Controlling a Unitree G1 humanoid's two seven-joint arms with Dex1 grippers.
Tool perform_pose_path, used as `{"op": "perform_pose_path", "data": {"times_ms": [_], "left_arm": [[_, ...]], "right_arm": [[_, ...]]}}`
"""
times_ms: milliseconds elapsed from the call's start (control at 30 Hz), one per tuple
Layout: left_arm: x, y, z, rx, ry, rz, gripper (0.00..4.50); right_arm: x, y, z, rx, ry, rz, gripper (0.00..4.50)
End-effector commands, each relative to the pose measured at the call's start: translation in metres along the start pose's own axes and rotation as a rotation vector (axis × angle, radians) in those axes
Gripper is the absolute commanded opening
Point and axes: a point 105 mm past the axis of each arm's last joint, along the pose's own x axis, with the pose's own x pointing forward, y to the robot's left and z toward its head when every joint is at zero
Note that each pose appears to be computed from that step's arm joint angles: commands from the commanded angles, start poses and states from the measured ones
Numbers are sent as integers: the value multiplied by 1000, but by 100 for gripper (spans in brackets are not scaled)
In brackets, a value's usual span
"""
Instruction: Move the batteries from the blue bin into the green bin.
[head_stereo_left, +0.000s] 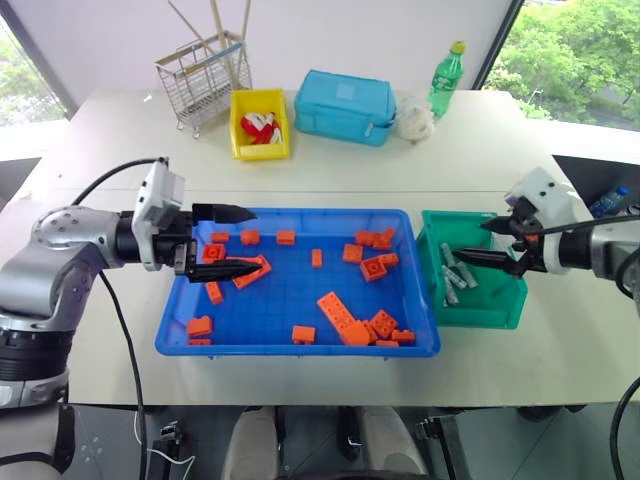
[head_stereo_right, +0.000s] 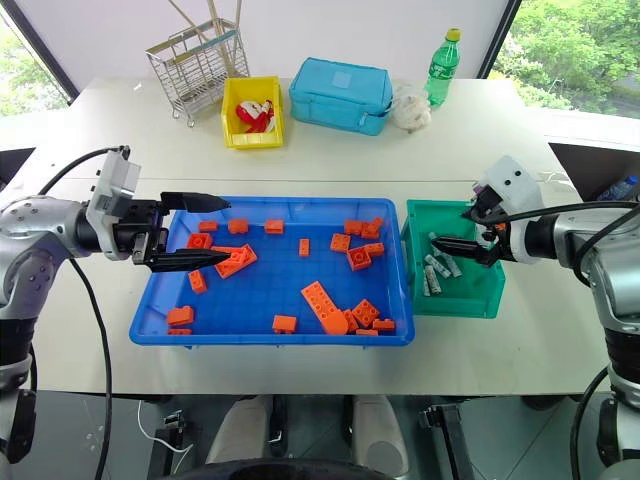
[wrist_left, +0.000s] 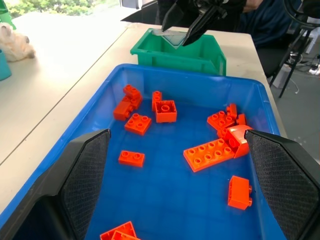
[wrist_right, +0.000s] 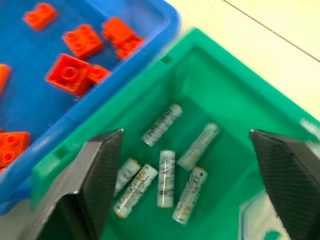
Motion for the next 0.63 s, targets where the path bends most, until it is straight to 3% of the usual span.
{"op": "perform_pose_path", "data": {"times_ms": [33,200,333,633], "left_arm": [[-18,1,10,38,14,11,450],[-54,7,7,8,88,66,450],[-83,4,2,-24,180,95,450],[-98,2,11,11,226,136,450]], "right_arm": [[-39,-11,15,-170,-103,27,388],[-83,-36,-12,-251,-42,50,388],[-100,-49,-27,-240,-34,54,388],[-94,-52,-43,-219,-28,92,388]]}}
